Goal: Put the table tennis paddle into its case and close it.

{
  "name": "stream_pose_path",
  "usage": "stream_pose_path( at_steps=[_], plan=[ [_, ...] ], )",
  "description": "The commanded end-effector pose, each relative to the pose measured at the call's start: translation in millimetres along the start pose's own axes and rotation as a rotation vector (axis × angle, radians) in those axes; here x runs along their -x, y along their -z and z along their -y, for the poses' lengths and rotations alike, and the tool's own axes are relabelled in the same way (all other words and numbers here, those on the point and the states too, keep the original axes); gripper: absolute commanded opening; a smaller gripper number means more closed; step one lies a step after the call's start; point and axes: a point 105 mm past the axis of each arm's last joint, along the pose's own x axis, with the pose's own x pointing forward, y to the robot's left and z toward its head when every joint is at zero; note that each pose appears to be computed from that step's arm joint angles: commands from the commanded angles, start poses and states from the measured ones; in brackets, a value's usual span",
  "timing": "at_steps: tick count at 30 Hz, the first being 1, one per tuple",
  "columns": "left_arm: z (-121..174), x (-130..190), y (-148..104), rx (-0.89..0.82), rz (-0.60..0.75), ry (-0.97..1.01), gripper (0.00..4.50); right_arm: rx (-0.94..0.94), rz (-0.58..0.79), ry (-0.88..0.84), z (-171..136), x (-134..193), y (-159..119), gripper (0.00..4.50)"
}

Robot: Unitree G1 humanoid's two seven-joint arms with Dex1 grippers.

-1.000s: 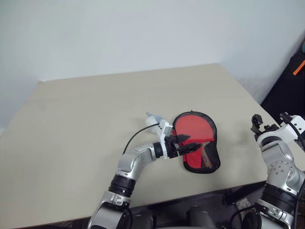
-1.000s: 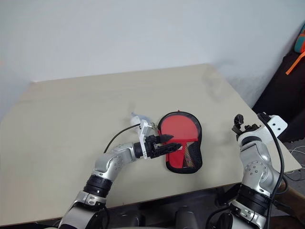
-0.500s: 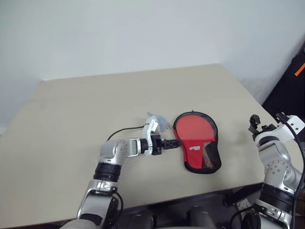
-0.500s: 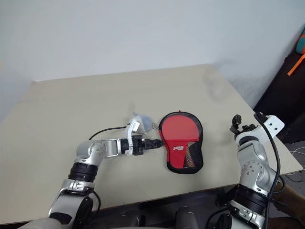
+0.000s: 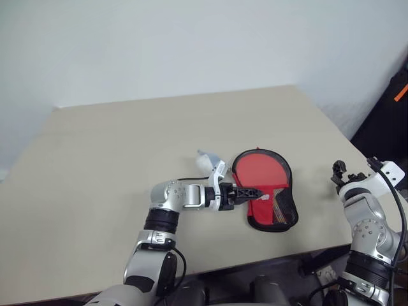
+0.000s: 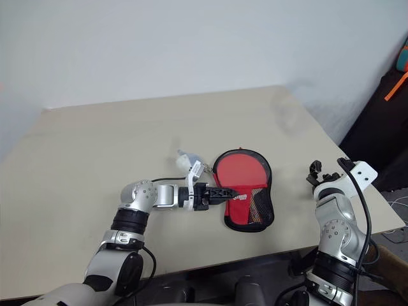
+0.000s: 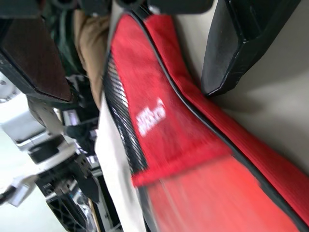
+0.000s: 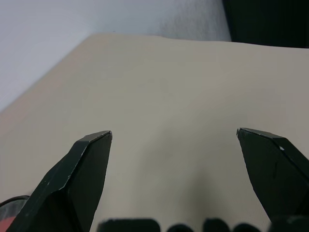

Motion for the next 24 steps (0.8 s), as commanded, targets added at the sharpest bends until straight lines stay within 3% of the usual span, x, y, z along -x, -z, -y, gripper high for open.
stream_pose_path(
  at_steps=[1,6,10,20,24],
  plan=[
    [17,-2,0,-0.001,-0.021,0.075,4.5,-0.008,0.069,-0.006,-3,2,-16,4.49],
    [12,-7,7,0.037,-0.056,0.045,4.5,-0.02,0.082,0.018,2,1,-18,4.49],
    [9,-12,8,0.039,-0.057,0.023,3.62,-0.021,0.085,0.037,6,0,-18,4.5],
    [9,-12,5,0.073,-0.033,0.042,0.03,-0.029,0.087,0.088,17,2,-18,4.5],
    [10,-12,5,0.082,-0.039,0.053,0.03,-0.032,0.089,0.093,18,2,-19,4.5]
  ],
)
